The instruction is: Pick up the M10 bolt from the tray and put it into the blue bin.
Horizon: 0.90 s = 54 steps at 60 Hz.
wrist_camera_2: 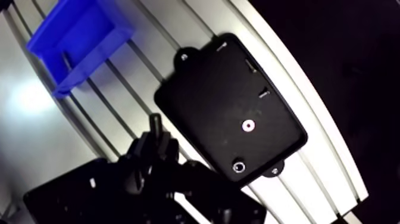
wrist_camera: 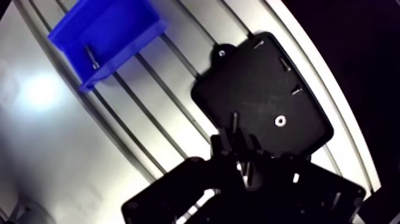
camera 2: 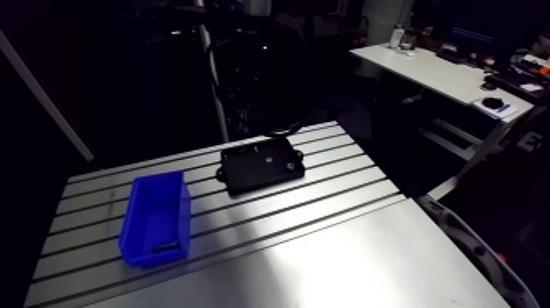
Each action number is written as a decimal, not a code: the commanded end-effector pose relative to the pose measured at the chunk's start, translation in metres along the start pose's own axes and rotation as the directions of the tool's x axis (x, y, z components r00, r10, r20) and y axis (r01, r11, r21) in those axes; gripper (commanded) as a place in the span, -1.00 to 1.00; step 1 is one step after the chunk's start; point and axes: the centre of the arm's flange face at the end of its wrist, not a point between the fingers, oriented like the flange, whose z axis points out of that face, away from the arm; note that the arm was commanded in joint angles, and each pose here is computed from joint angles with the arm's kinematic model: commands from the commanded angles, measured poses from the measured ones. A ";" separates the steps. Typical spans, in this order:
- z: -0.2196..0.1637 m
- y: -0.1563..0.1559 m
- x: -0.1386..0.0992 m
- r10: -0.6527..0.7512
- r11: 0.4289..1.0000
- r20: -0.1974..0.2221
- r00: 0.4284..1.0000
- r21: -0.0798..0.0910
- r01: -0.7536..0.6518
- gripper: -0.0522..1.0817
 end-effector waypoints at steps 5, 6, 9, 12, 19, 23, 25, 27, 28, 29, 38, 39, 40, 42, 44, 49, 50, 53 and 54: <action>-0.030 -0.083 0.057 -0.338 0.940 0.056 0.940 0.068 0.334 0.96; -0.030 -0.083 0.057 -0.338 0.940 0.056 0.940 0.068 0.334 0.96; -0.029 -0.099 0.067 -0.387 0.921 0.081 0.919 0.074 0.381 0.96; -0.027 -0.106 0.072 -0.406 0.913 0.094 0.909 0.076 0.400 0.95; -0.021 -0.131 0.092 -0.460 0.888 0.118 0.880 0.083 0.453 0.95; -0.016 -0.142 0.100 -0.481 0.877 0.122 0.868 0.089 0.473 0.95; -0.013 -0.149 0.105 -0.494 0.869 0.125 0.861 0.095 0.485 0.95; -0.010 -0.154 0.109 -0.504 0.864 0.129 0.854 0.099 0.494 0.95; -0.006 -0.159 0.111 -0.512 0.859 0.135 0.849 0.106 0.501 0.95; -0.006 -0.159 0.111 -0.512 0.859 0.135 0.849 0.106 0.501 0.95; 0.004 -0.170 0.116 -0.537 0.843 0.184 0.823 0.101 0.528 0.95; 0.004 -0.170 0.116 -0.537 0.843 0.184 0.823 0.101 0.528 0.95; 0.004 -0.170 0.116 -0.539 0.842 0.185 0.822 0.096 0.530 0.95; 0.005 -0.170 0.116 -0.539 0.842 0.186 0.822 0.094 0.531 0.95; 0.005 -0.169 0.116 -0.540 0.841 0.186 0.821 0.091 0.533 0.95; 0.007 -0.169 0.115 -0.539 0.842 0.185 0.822 0.094 0.531 0.95; 0.007 -0.169 0.115 -0.539 0.842 0.185 0.822 0.094 0.531 0.95; 0.008 -0.169 0.116 -0.540 0.841 0.184 0.821 0.090 0.533 0.95; 0.009 -0.170 0.117 -0.543 0.839 0.184 0.819 0.085 0.538 0.95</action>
